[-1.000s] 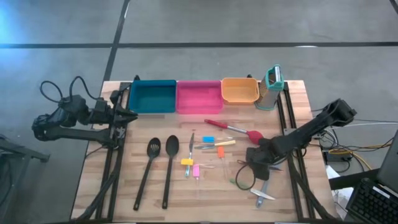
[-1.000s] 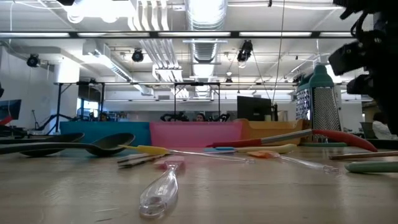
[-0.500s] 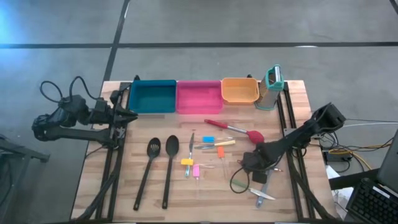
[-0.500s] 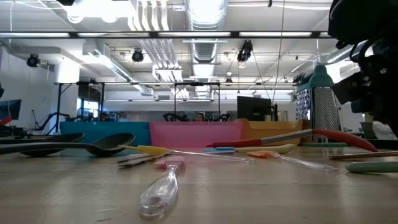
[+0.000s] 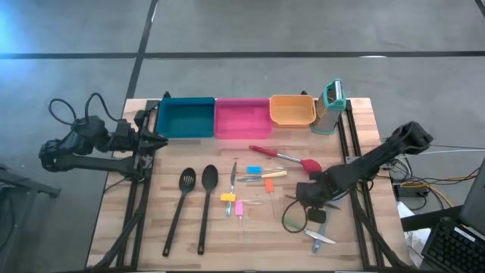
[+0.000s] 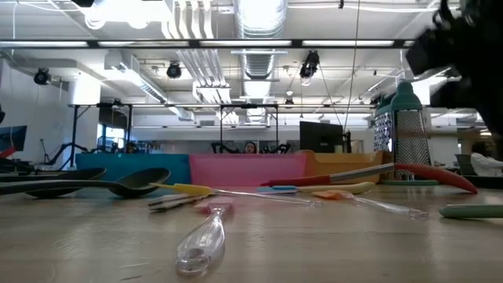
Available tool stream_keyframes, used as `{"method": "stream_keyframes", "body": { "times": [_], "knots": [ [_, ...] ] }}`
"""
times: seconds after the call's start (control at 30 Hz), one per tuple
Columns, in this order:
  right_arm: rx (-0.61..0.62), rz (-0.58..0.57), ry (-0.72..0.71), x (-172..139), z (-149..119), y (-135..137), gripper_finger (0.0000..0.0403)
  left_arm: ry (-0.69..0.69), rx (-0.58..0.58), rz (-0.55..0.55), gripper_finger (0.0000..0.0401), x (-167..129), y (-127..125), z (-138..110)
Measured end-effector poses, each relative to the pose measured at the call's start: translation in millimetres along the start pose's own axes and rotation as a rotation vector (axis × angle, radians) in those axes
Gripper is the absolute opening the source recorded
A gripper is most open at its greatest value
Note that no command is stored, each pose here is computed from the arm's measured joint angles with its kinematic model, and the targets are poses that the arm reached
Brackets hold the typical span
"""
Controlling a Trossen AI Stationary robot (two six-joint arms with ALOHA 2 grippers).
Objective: Pick & Place Kitchen Items
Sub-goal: Put the gold knife into the pink bin
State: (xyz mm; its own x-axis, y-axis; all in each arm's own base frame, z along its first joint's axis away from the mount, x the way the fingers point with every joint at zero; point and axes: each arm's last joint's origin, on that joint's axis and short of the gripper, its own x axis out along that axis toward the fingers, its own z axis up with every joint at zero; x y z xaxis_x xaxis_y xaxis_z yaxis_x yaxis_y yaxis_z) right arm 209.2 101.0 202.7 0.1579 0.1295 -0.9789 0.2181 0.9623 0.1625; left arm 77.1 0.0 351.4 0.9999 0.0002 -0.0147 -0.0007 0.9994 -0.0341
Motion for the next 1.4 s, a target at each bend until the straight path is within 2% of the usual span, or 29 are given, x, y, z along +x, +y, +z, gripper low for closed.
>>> {"method": "stream_keyframes", "body": {
  "times": [0.27,0.53,0.87,1.2,1.4],
  "knots": [
    [-0.067,-0.127,-0.262,-62,18,-8,0.0027,0.000,0.000,0.000,0.0049,0,0,0],
    [-0.159,-0.269,-0.410,-95,39,-19,0.0027,0.000,0.000,0.000,0.0049,0,0,0],
    [-0.198,-0.534,-0.490,-100,56,-37,0.0029,0.001,0.000,0.000,0.0048,0,0,0],
    [-0.390,-0.635,-0.598,-94,102,-51,0.0029,0.001,0.000,0.000,0.0049,0,0,0],
    [-0.452,-0.691,-0.653,-98,124,-71,0.0029,0.001,0.000,0.000,0.0049,0,0,0]
  ]
}}
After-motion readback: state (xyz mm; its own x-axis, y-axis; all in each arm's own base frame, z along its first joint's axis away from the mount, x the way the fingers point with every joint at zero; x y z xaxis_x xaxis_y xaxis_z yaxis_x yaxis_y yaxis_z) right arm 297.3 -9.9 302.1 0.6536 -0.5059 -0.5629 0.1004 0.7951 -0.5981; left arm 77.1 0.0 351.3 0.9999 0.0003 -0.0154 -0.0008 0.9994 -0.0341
